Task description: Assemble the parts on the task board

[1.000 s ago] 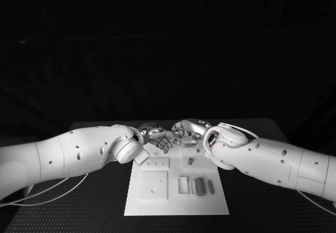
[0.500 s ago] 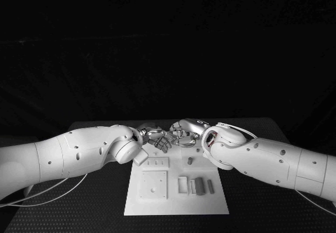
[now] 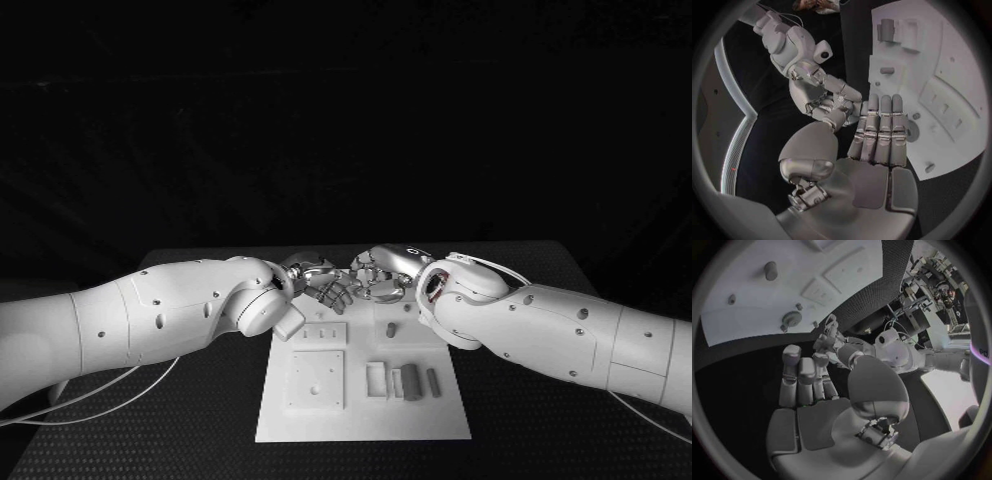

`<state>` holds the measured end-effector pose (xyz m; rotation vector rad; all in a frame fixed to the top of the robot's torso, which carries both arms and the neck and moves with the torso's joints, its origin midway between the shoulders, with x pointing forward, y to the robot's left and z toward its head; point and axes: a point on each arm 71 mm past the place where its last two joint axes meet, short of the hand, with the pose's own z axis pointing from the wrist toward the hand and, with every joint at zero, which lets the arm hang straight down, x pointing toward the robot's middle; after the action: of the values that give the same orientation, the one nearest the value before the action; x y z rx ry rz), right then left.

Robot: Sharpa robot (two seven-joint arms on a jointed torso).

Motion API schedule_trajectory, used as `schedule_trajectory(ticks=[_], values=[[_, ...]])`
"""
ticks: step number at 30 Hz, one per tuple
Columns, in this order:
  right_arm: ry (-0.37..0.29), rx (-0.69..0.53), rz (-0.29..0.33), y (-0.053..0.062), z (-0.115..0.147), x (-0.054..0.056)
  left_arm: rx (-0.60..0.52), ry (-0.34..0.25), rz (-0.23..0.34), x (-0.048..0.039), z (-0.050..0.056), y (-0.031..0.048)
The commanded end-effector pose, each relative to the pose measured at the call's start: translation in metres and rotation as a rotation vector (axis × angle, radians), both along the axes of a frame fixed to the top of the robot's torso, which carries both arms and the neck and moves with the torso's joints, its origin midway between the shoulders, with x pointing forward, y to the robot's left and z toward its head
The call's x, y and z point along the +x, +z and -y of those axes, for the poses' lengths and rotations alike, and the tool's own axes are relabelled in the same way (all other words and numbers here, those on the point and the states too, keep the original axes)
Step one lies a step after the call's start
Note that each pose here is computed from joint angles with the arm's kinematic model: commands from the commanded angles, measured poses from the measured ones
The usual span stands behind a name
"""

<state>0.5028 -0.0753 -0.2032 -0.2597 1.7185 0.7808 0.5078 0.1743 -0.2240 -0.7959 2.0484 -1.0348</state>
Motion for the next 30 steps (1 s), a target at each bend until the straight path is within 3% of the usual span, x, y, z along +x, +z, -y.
schedule_trajectory(ticks=[1, 9, 30], values=[[0.025, -0.017, -0.022, -0.0038, -0.0032, -0.0036, -0.031, -0.019, 0.024, 0.0006, 0.0042, 0.0052], [0.023, -0.014, -0.024, -0.0045, -0.0034, -0.0042, -0.043, -0.001, 0.021, 0.0013, 0.0037, 0.0052], [0.027, -0.002, -0.026, -0.004, -0.0063, -0.005, -0.023, -0.024, 0.015, -0.0002, 0.0079, 0.002]])
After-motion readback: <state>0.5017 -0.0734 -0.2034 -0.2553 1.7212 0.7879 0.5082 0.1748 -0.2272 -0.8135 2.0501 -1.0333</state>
